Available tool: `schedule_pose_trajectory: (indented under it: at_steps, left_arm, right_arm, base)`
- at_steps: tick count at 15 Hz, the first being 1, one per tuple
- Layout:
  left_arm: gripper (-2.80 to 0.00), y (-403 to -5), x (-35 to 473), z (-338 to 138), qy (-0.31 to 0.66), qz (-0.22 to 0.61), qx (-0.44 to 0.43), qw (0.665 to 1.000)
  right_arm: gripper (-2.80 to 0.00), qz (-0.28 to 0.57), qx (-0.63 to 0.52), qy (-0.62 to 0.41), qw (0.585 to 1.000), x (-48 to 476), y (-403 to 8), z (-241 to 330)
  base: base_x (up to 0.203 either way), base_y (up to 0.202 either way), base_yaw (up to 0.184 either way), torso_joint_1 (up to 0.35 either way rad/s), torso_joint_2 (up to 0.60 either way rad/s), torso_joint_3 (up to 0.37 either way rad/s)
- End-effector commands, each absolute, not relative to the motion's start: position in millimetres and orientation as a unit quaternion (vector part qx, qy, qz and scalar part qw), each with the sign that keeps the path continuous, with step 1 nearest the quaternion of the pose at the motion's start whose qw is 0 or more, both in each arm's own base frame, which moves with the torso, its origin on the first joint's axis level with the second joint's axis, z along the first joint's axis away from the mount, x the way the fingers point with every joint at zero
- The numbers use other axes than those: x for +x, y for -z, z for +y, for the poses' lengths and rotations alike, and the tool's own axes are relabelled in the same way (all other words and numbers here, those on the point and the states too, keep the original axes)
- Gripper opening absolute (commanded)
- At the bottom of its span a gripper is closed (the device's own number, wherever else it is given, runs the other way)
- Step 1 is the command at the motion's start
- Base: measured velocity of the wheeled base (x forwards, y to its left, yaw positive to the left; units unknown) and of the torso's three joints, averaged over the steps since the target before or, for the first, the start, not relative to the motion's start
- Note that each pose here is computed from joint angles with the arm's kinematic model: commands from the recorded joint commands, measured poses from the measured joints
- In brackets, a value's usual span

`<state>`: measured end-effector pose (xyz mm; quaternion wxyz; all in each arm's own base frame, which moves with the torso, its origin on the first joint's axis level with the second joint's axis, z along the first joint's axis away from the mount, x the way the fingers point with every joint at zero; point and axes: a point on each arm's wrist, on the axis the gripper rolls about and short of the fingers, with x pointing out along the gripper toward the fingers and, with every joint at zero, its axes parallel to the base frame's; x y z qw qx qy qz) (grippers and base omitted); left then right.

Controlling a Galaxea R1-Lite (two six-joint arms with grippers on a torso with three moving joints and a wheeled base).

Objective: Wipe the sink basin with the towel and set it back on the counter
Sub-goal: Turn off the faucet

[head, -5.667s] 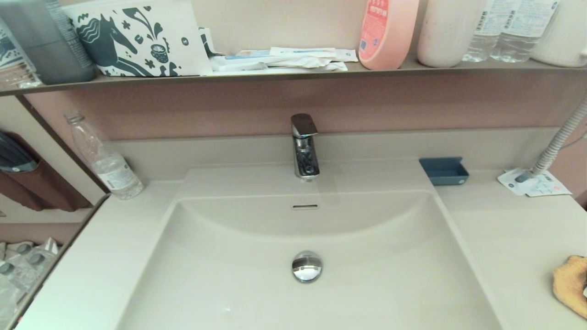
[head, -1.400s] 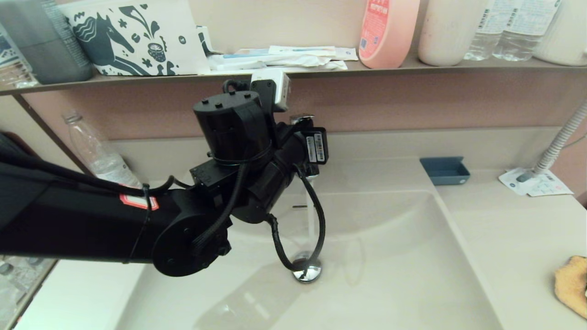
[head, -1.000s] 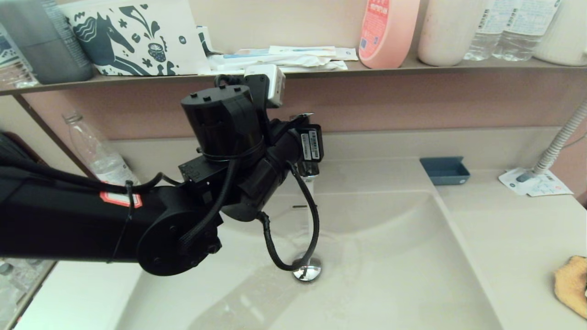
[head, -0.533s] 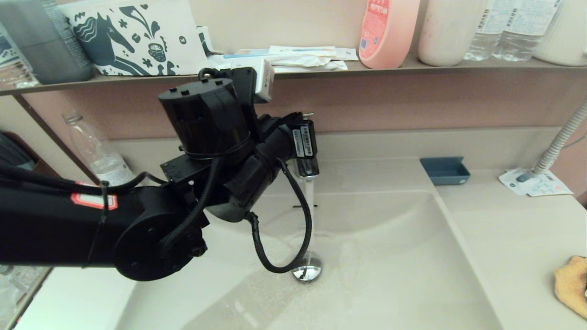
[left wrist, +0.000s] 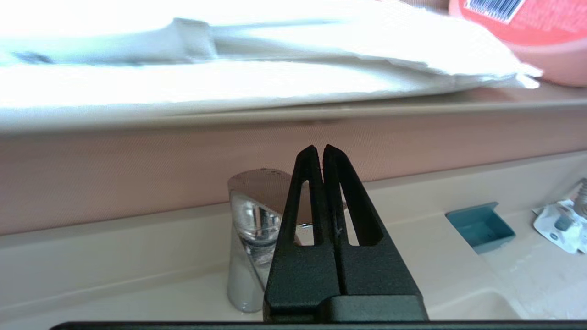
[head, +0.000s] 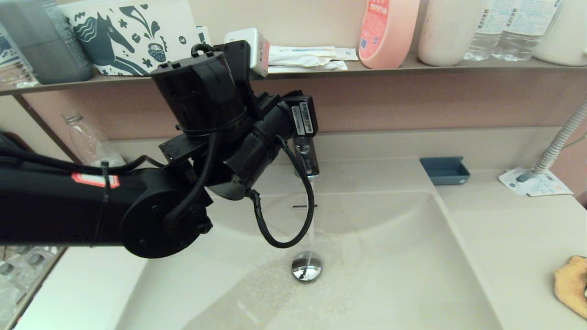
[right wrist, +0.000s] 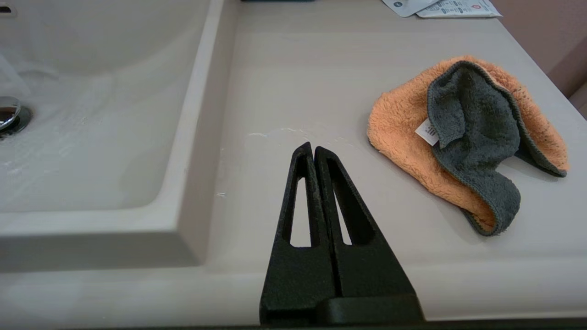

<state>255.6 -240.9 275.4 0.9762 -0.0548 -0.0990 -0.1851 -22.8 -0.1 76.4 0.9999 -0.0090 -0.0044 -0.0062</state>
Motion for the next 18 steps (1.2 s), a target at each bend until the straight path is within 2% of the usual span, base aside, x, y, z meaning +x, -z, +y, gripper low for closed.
schedule_pose_trajectory:
  at_steps: [1,9,16,18]
  left_arm:
    - [-2.8,-268,261,-246,0.188,-0.093,-0.049,0.977]
    - [-2.8,-255,266,-251,0.189,-0.077,-0.039,0.978]
    - [-2.8,-231,240,-259,0.222,-0.037,-0.015,0.974]
    - [-2.8,-237,235,-256,0.223,-0.043,-0.018,0.974]
  right_arm:
    - [-2.8,-0.005,-0.009,0.006,1.0,-23,-76,0]
    - [-2.8,-0.005,-0.009,0.006,1.0,-23,-76,0]
    - [-2.8,-0.005,-0.009,0.006,1.0,-23,-76,0]
    - [-2.8,-0.005,-0.009,0.006,1.0,-23,-76,0]
  base:
    - [0.0,0.0,0.0,0.0,0.0,0.0]
    - [0.0,0.0,0.0,0.0,0.0,0.0]
    - [0.0,0.0,0.0,0.0,0.0,0.0]
    - [0.0,0.0,0.0,0.0,0.0,0.0]
